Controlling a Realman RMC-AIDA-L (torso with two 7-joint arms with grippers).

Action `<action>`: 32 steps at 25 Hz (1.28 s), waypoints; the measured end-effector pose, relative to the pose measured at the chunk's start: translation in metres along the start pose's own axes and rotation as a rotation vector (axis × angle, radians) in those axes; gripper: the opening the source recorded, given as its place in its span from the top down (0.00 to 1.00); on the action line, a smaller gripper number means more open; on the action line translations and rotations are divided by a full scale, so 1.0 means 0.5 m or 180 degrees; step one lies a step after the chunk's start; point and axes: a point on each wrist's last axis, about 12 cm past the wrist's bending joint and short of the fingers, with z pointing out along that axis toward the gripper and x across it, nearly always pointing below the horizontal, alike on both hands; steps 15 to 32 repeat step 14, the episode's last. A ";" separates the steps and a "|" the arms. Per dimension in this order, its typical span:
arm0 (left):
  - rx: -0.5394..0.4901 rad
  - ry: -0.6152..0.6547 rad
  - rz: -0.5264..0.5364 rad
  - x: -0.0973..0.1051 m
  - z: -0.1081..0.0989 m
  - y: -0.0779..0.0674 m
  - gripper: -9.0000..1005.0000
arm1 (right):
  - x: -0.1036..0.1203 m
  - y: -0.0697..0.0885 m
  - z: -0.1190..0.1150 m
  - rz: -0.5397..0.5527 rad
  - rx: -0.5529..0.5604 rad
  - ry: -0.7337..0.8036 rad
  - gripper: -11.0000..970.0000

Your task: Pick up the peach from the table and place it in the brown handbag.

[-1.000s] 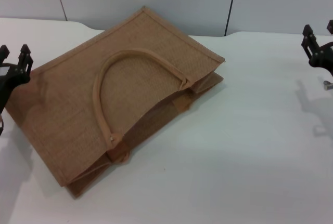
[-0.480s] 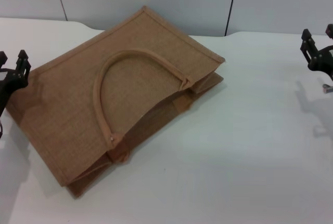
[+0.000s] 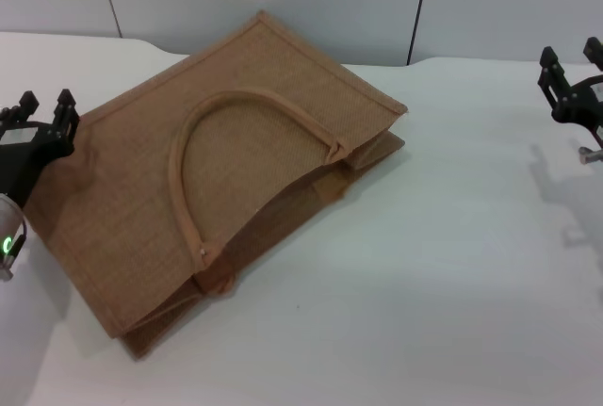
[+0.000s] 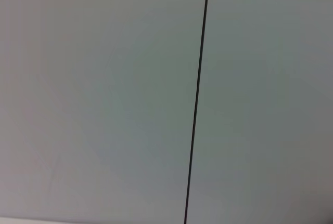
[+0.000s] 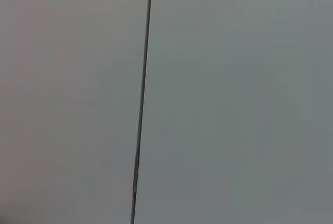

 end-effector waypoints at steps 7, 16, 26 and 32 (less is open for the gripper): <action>0.0002 0.0027 -0.0032 0.001 0.003 -0.004 0.50 | -0.004 0.003 0.009 -0.0013 -0.0028 0.0002 0.43; -0.0003 0.0092 -0.0032 0.003 0.011 -0.007 0.50 | -0.004 0.002 0.012 -0.0026 -0.0037 0.0019 0.43; -0.0003 0.0092 -0.0032 0.003 0.011 -0.007 0.50 | -0.004 0.002 0.012 -0.0026 -0.0037 0.0019 0.43; -0.0003 0.0092 -0.0032 0.003 0.011 -0.007 0.50 | -0.004 0.002 0.012 -0.0026 -0.0037 0.0019 0.43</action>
